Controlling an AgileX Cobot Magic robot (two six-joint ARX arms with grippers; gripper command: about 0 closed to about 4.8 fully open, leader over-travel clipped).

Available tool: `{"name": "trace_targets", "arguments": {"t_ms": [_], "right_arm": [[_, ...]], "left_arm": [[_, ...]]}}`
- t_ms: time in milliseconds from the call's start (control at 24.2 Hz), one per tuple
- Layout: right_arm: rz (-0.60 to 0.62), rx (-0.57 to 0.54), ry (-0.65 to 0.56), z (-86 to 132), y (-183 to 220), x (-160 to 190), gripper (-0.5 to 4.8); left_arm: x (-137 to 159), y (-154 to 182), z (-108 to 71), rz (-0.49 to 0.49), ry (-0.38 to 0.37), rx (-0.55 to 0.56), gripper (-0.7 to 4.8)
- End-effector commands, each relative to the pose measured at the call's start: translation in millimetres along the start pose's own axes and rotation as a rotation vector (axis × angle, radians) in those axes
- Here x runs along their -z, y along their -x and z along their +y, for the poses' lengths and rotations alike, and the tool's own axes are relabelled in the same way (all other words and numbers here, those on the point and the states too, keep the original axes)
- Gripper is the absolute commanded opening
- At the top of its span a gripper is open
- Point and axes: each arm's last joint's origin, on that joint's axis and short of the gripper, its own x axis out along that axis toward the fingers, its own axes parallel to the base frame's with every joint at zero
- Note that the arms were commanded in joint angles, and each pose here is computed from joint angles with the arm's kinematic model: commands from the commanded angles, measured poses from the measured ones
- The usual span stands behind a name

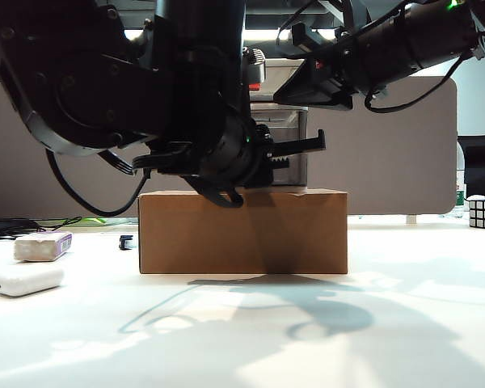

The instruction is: Open the third layer of the drawer on the table, pick up the earphone case on the table and put it in, and finally close the drawer.

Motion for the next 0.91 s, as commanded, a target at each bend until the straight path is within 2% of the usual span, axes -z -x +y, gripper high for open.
{"name": "trace_targets", "arguments": {"t_ms": [41, 619, 908], "right_arm": [[-0.024, -0.007, 0.013, 0.4, -0.5, -3.9, -0.06], [-0.014, -0.007, 0.008, -1.5, -5.0, 1.8, -0.06], [-0.014, -0.007, 0.009, -1.5, -5.0, 1.8, -0.06]], "left_arm": [[0.5, 2.1, -3.1, 0.010, -0.007, 0.005, -0.06], [5.9, 29.3, -26.8, 0.015, -0.032, -0.029, -0.06], [12.0, 45.7, -35.8, 0.039, -0.071, -0.035, -0.06]]}}
